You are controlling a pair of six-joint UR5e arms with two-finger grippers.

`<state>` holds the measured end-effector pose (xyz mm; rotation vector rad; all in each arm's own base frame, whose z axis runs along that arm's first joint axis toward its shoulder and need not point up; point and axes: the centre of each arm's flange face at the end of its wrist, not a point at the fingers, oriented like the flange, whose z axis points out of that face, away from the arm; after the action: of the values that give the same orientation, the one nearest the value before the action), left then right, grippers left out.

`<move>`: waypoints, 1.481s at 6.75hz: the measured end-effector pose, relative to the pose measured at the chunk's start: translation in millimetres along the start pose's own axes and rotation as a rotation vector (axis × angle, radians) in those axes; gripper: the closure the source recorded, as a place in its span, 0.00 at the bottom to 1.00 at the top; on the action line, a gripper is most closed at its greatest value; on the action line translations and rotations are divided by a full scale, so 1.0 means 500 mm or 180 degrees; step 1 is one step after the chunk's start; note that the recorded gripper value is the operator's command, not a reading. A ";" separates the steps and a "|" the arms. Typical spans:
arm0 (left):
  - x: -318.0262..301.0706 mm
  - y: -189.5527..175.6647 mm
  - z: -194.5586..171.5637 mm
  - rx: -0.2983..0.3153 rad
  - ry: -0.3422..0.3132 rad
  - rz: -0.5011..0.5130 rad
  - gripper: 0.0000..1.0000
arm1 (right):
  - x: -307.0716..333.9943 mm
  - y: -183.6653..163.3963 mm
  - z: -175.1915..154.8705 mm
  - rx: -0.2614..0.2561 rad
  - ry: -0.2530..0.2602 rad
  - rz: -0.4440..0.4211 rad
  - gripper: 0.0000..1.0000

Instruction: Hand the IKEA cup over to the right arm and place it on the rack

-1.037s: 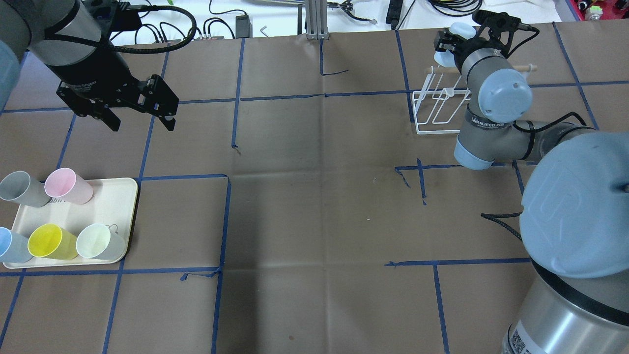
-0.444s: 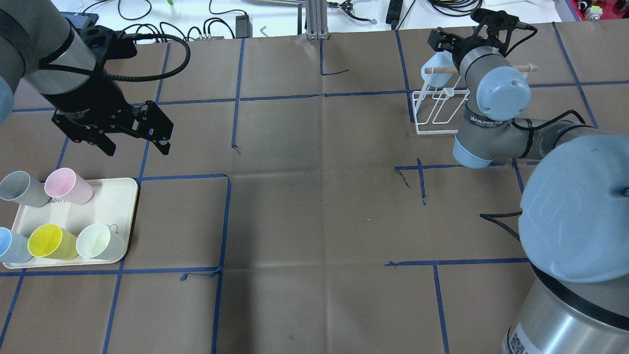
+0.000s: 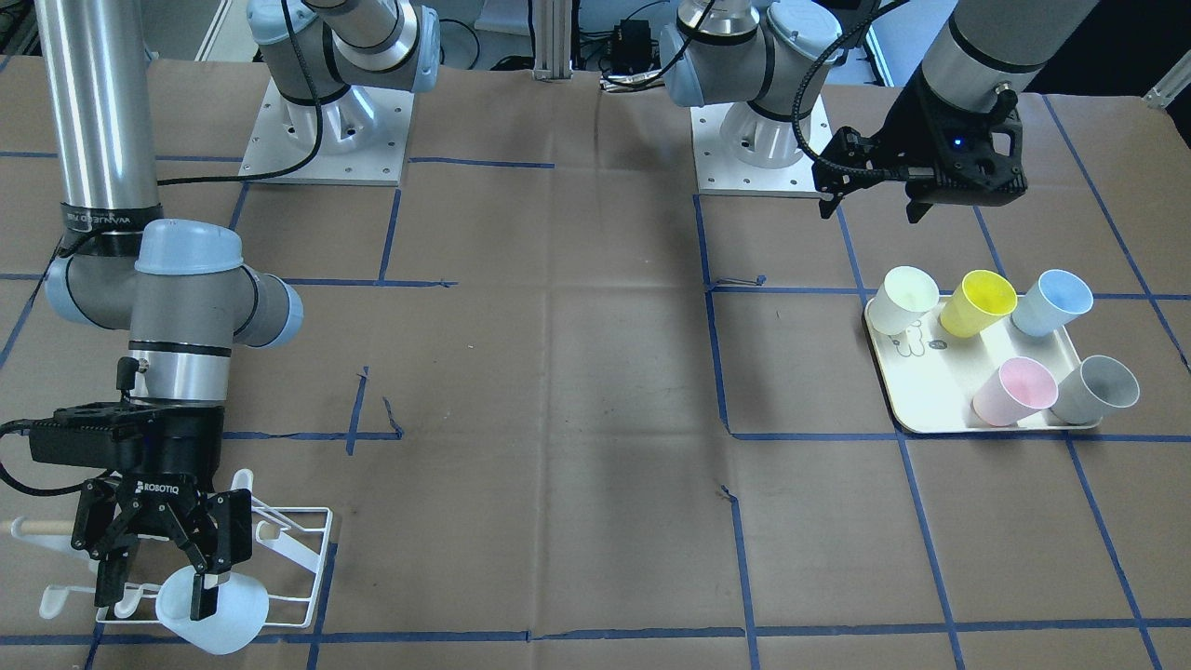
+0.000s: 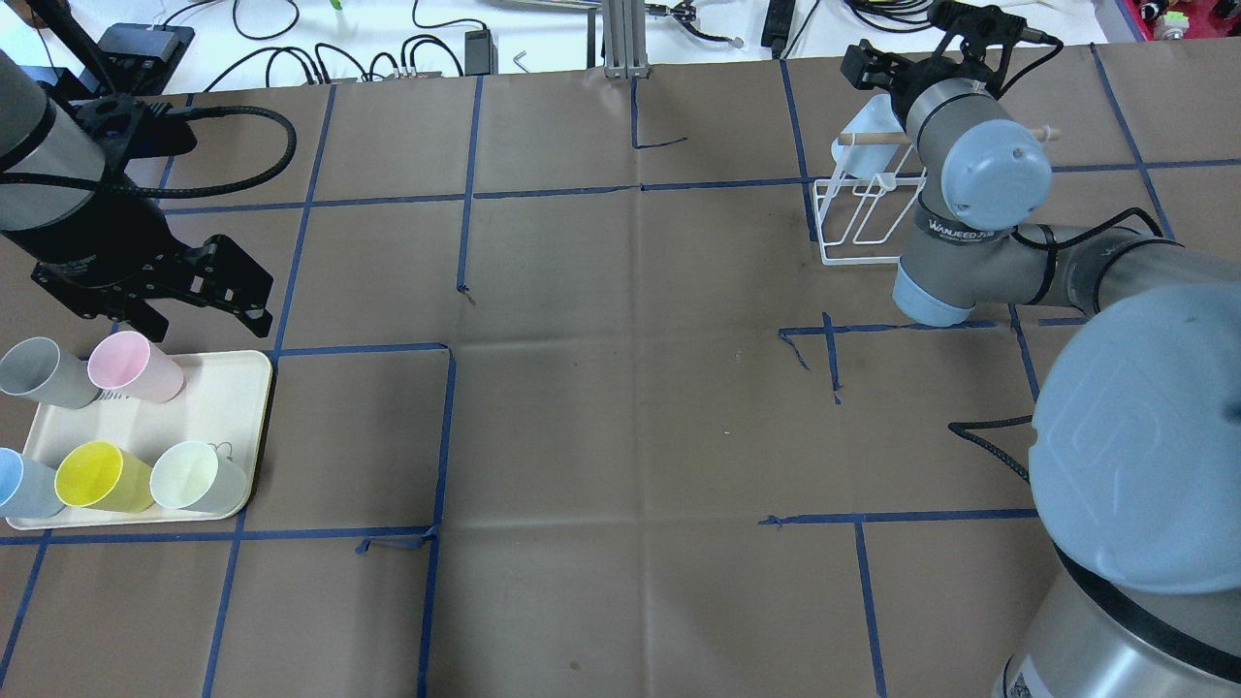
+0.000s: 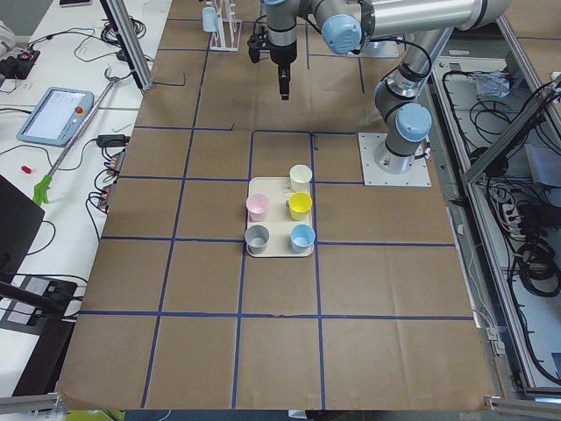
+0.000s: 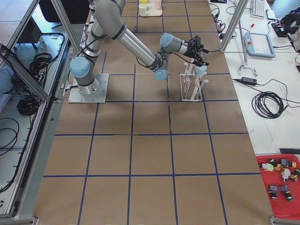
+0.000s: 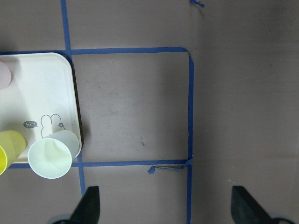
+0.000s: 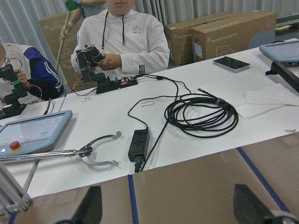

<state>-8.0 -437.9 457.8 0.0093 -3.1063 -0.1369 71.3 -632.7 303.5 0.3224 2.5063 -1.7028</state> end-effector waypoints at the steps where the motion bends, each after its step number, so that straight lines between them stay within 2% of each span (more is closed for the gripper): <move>1: -0.048 0.013 0.019 -0.0036 0.0032 -0.0042 0.02 | -0.013 -0.041 -0.034 0.0128 -0.0036 -0.0011 0.00; 3: -0.132 0.031 0.055 0.0008 0.0029 -0.0033 0.02 | -0.064 -0.107 -0.114 0.0318 -0.0160 -0.0052 0.00; 5: -0.166 0.033 0.103 0.0098 -0.0145 0.0035 0.02 | -0.122 -0.145 -0.212 0.0327 -0.0308 -0.0011 0.00; 6: -0.170 0.035 0.143 0.0116 -0.0186 0.0057 0.02 | -0.131 -0.147 -0.249 0.0278 -0.0338 0.0151 0.00; 7: -0.176 0.039 0.191 0.0122 -0.0199 0.0076 0.03 | -0.144 -0.130 -0.286 0.0198 -0.0393 0.0525 0.00; 9: -0.214 0.061 0.284 0.0102 -0.0169 0.0069 0.02 | -0.202 -0.073 -0.366 -0.0028 -0.0606 0.1603 0.00; 10: -0.227 0.073 0.328 0.0102 -0.0155 0.0054 0.02 | -0.231 -0.053 -0.390 -0.0127 -0.0703 0.2040 0.00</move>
<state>99.9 -386.5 293.9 -0.0198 -3.1559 -0.0881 185.8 -475.3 422.6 0.7827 1.9727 -1.3380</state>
